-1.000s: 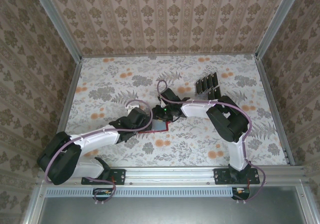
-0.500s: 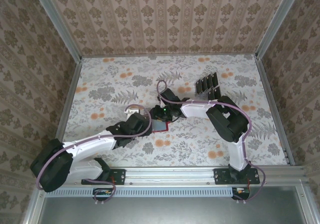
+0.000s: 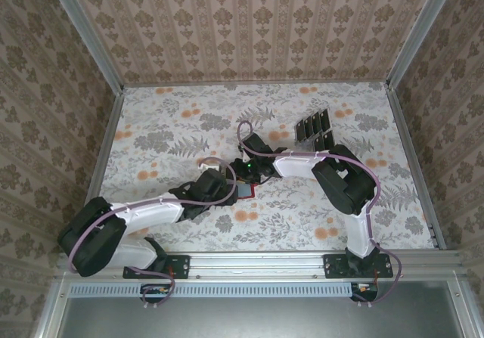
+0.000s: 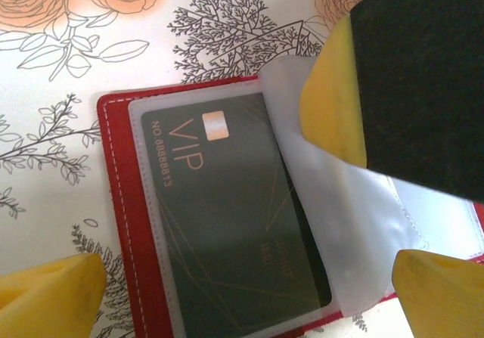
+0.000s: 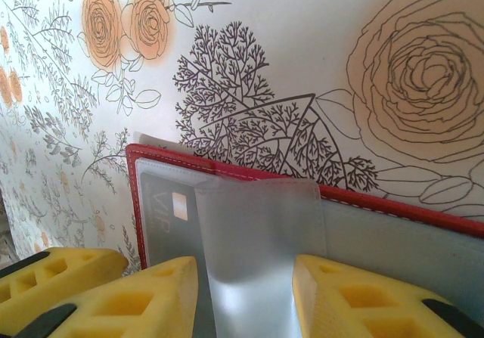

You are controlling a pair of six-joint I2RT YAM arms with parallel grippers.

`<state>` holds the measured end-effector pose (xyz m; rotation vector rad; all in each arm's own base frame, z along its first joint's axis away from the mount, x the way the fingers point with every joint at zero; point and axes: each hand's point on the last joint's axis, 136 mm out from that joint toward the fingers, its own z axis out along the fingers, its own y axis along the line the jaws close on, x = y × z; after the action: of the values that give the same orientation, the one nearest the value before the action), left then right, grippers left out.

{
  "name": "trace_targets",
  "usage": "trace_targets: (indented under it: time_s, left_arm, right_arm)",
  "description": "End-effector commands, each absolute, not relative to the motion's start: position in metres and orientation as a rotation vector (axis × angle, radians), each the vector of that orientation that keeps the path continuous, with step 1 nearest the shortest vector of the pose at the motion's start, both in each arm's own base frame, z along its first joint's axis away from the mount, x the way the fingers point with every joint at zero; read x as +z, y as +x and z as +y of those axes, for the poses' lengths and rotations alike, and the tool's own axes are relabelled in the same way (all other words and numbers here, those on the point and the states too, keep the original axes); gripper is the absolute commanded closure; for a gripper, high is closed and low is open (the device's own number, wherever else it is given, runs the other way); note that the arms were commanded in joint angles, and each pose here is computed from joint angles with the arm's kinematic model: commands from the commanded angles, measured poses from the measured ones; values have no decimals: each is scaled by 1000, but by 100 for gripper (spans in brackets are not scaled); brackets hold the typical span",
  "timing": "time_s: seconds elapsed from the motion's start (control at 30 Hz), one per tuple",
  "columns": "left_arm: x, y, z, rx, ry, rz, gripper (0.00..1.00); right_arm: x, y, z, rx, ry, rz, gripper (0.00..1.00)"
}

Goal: Put the credit cards into the card holder

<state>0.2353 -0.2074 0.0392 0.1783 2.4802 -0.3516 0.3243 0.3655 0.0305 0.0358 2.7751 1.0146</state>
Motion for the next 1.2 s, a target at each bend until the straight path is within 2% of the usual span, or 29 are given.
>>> trace_targets:
  time_s: [0.0, 0.33, 0.67, 1.17]
  left_arm:
    - [45, 246, -207, -313, 176, 2459, 0]
    - [20, 243, -186, -185, 145, 2527, 0]
    - [11, 238, -177, -159, 119, 2548, 0]
    - [11, 237, -176, -165, 116, 2547, 0]
  right_arm:
    - [-2, 306, 350, 891, 81, 2888, 59]
    - [6, 308, 353, 921, 72, 2873, 59]
    - [57, 331, 328, 904, 83, 2727, 58]
    - [32, 328, 321, 880, 108, 2768, 58]
